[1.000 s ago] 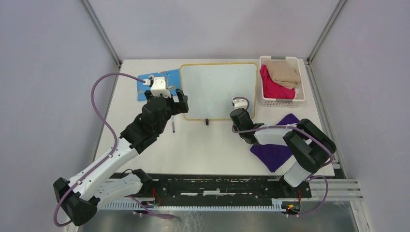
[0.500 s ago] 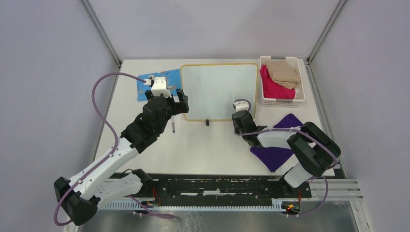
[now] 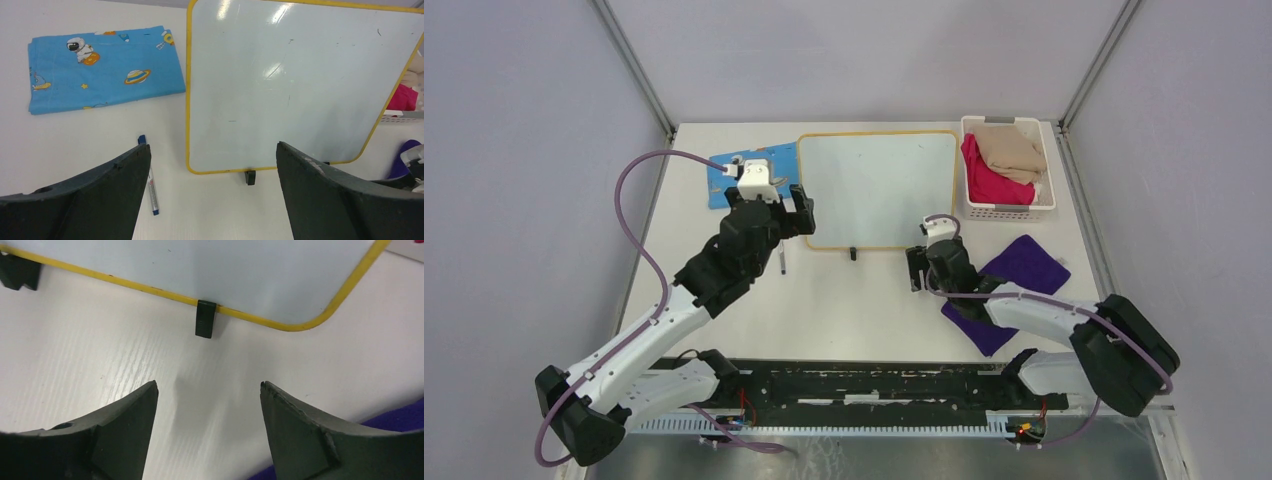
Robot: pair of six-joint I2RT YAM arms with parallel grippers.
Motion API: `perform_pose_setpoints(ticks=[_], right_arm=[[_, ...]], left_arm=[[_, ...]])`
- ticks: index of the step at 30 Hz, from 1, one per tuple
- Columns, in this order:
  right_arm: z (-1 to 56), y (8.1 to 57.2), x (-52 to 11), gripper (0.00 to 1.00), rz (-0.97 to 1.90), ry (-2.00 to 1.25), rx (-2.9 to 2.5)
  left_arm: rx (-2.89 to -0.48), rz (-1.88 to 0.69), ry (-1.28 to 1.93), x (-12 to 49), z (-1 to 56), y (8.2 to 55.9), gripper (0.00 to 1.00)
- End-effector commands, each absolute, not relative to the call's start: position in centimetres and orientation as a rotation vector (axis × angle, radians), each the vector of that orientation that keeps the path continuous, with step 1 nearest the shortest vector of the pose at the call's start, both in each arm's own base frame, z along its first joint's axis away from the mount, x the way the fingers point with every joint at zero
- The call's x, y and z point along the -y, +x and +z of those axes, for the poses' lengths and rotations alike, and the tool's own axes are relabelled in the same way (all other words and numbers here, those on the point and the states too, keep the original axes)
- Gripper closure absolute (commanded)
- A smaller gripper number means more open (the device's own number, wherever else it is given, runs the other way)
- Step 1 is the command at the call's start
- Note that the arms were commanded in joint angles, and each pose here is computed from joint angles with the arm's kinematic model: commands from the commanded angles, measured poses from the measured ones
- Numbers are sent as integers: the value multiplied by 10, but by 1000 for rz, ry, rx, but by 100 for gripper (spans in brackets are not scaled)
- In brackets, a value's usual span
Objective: Write a sentence on the whiteboard
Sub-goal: Adjust the whiteboard stand at the center of the board, then open the whiteboard marker at the center of the board.
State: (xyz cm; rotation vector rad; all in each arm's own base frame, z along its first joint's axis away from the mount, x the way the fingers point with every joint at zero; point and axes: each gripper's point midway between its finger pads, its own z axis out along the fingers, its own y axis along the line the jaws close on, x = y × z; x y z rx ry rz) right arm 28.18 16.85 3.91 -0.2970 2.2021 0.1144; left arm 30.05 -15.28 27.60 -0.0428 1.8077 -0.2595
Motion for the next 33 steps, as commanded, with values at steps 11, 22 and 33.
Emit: perform_pose_setpoints(ticks=[11, 22, 33], right_arm=[[130, 261, -176, 20, 344, -364, -1945], [178, 259, -179, 21, 452, -312, -1726], [197, 254, -183, 21, 502, -316, -1692]], left_arm=[[-1828, -108, -255, 117, 277, 291, 0], [-2054, -53, -313, 99, 185, 281, 0], [-2435, -170, -381, 92, 104, 320, 4]])
